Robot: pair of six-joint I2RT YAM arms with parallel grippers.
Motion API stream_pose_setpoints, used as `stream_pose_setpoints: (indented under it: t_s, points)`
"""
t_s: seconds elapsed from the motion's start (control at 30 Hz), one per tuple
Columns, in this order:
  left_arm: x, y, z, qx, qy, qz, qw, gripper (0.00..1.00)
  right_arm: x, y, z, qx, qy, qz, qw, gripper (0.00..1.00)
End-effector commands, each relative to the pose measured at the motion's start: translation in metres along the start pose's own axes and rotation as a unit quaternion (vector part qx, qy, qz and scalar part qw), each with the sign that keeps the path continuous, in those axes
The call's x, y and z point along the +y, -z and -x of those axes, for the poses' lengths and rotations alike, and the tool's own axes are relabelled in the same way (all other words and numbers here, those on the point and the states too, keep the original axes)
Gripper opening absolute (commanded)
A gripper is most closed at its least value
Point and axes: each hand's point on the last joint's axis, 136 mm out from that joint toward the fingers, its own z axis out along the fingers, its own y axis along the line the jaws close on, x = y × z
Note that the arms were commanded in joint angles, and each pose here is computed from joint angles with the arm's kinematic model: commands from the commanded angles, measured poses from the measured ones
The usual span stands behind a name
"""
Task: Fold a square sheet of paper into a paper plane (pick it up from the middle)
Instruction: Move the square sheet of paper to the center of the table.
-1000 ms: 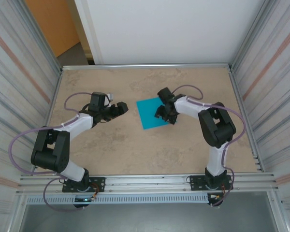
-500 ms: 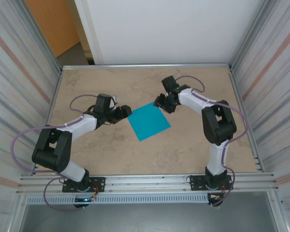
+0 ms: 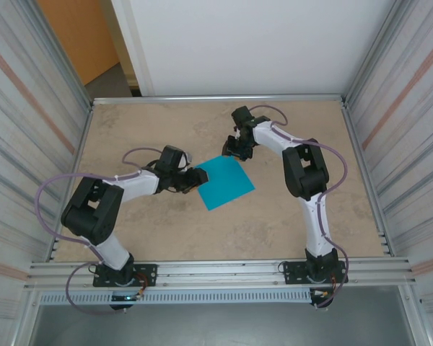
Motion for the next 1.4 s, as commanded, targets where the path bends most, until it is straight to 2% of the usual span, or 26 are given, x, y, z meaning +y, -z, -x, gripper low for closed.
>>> stream_pose_setpoints:
  t_s: [0.0, 0.2, 0.3, 0.43, 0.63, 0.73, 0.83, 0.93, 1.17, 1.37]
  points:
    - [-0.016, 0.001, 0.008, -0.003, -0.001, -0.021, 1.0, 0.51, -0.01, -0.008, -0.008, 0.028, 0.004, -0.024, 0.999, 0.43]
    - [-0.015, 0.0, 0.006, 0.001, 0.002, -0.02, 1.0, 0.5, -0.036, -0.015, -0.018, 0.031, -0.034, -0.073, 0.996, 0.45]
    - [-0.014, 0.0, 0.005, 0.004, 0.005, -0.017, 1.0, 0.49, -0.059, -0.013, -0.029, 0.021, -0.088, -0.114, 0.989, 0.45]
    - [-0.015, 0.0, 0.003, 0.011, 0.005, -0.021, 1.0, 0.48, -0.078, -0.007, -0.053, -0.004, -0.185, -0.134, 0.974, 0.45]
    - [-0.023, -0.006, -0.011, 0.032, -0.01, -0.023, 0.999, 0.45, -0.07, 0.014, -0.078, -0.049, -0.274, -0.091, 0.956, 0.43]
    - [-0.019, -0.01, -0.015, 0.043, -0.007, -0.014, 0.999, 0.41, -0.056, 0.031, -0.072, -0.071, -0.251, -0.061, 0.963, 0.43]
    - [-0.019, -0.013, -0.017, 0.049, -0.007, -0.017, 0.999, 0.35, -0.038, 0.05, -0.058, -0.083, -0.171, -0.015, 0.982, 0.43]
    - [-0.019, -0.014, -0.018, 0.053, -0.01, -0.012, 0.998, 0.32, -0.036, 0.063, -0.055, -0.085, -0.108, 0.002, 0.991, 0.42]
    - [0.0, -0.014, -0.022, 0.058, -0.008, 0.033, 0.998, 0.24, -0.039, 0.062, -0.099, -0.019, -0.041, 0.05, 0.998, 0.35]
    - [0.003, -0.025, -0.025, 0.071, 0.005, 0.032, 0.997, 0.18, -0.042, 0.047, -0.134, 0.029, -0.008, 0.026, 0.999, 0.25]
